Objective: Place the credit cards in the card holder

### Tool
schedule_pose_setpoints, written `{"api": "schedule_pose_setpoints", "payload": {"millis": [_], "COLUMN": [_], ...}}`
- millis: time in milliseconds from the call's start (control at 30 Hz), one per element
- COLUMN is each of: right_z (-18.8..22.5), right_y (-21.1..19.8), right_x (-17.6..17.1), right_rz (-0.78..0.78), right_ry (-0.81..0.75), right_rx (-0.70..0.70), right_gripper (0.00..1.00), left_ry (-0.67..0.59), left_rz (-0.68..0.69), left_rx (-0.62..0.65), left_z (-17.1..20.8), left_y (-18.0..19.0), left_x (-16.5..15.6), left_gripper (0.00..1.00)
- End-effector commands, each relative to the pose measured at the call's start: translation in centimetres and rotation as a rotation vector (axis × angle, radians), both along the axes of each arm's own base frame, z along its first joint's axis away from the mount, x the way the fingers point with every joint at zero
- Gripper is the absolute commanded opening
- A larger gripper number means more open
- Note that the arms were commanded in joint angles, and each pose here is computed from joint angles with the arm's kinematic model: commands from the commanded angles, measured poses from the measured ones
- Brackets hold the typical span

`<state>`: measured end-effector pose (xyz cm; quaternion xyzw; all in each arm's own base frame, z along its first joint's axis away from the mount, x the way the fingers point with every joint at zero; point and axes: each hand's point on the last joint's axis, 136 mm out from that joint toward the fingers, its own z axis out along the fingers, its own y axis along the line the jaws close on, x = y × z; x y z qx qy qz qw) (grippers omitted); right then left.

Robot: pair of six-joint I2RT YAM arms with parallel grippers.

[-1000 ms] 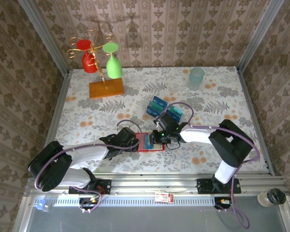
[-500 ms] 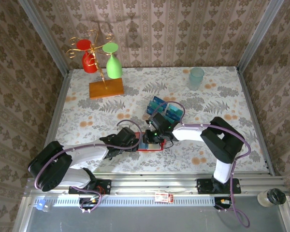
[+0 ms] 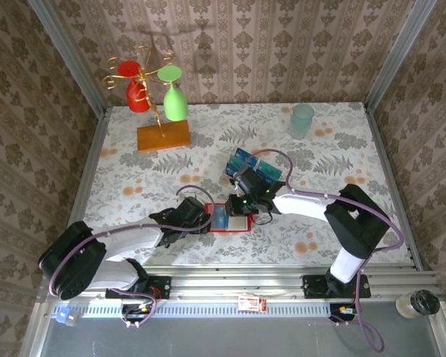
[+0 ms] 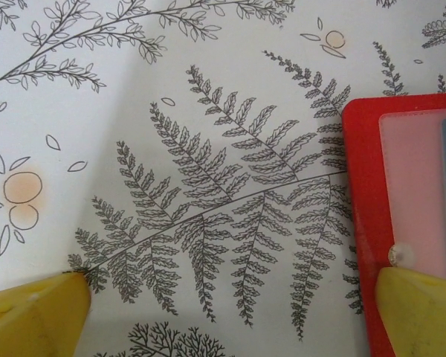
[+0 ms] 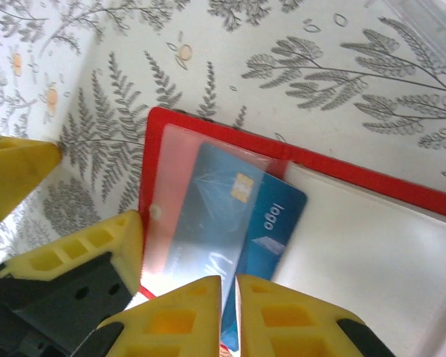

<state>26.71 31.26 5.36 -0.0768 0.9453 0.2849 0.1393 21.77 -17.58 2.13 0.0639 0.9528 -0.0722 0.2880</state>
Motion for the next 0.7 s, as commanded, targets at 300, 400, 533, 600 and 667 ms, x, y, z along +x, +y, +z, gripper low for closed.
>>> {"api": "schedule_pose_setpoints", "payload": {"millis": [300,400,533,600,667], "right_z": [-2.8,-3.2,-3.4,-3.5,-3.6], "right_y": [0.1,0.6,1.3,1.6,1.9], "right_x": [0.2,0.2,0.0,0.0,0.0], "right_rz": [0.017,0.026,0.045,0.050,0.053], "right_ry": [0.042,0.054,0.062,0.067,0.070], "right_rx": [-0.056,-0.055,-0.057,-0.060,-0.059], "right_gripper": [0.12,0.11,0.11,0.10,0.10], "left_ry": [0.026,0.030,0.032,0.031,0.030], "left_rz": [0.023,0.020,0.019,0.017,0.017], "left_rx": [0.014,0.010,0.008,0.005,0.004], "left_z": [-1.1,-1.3,-1.4,-1.4,-1.3], "left_y": [0.6,0.4,0.4,0.3,0.2], "left_x": [-0.3,-0.3,-0.3,-0.3,-0.2], "left_gripper": [1.00,1.00,1.00,1.00,1.00]}}
